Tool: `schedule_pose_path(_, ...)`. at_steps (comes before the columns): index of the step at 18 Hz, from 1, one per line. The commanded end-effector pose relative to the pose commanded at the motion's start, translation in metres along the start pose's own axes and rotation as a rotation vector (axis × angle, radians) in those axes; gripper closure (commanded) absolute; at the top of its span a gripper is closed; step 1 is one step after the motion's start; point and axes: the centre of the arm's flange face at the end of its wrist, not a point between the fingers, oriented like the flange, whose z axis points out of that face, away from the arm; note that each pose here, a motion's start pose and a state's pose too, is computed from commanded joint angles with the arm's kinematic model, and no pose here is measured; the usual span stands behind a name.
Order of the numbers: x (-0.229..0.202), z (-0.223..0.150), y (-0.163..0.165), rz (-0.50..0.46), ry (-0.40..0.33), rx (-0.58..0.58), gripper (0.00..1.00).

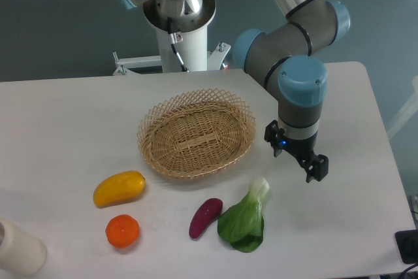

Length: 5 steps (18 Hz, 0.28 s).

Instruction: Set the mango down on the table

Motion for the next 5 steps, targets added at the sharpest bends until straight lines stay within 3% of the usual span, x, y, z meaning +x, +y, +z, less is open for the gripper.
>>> schedule_pose_path(5,0.0005,-0.0018,0.0056,-0.004,0.015,0.011,0.0)
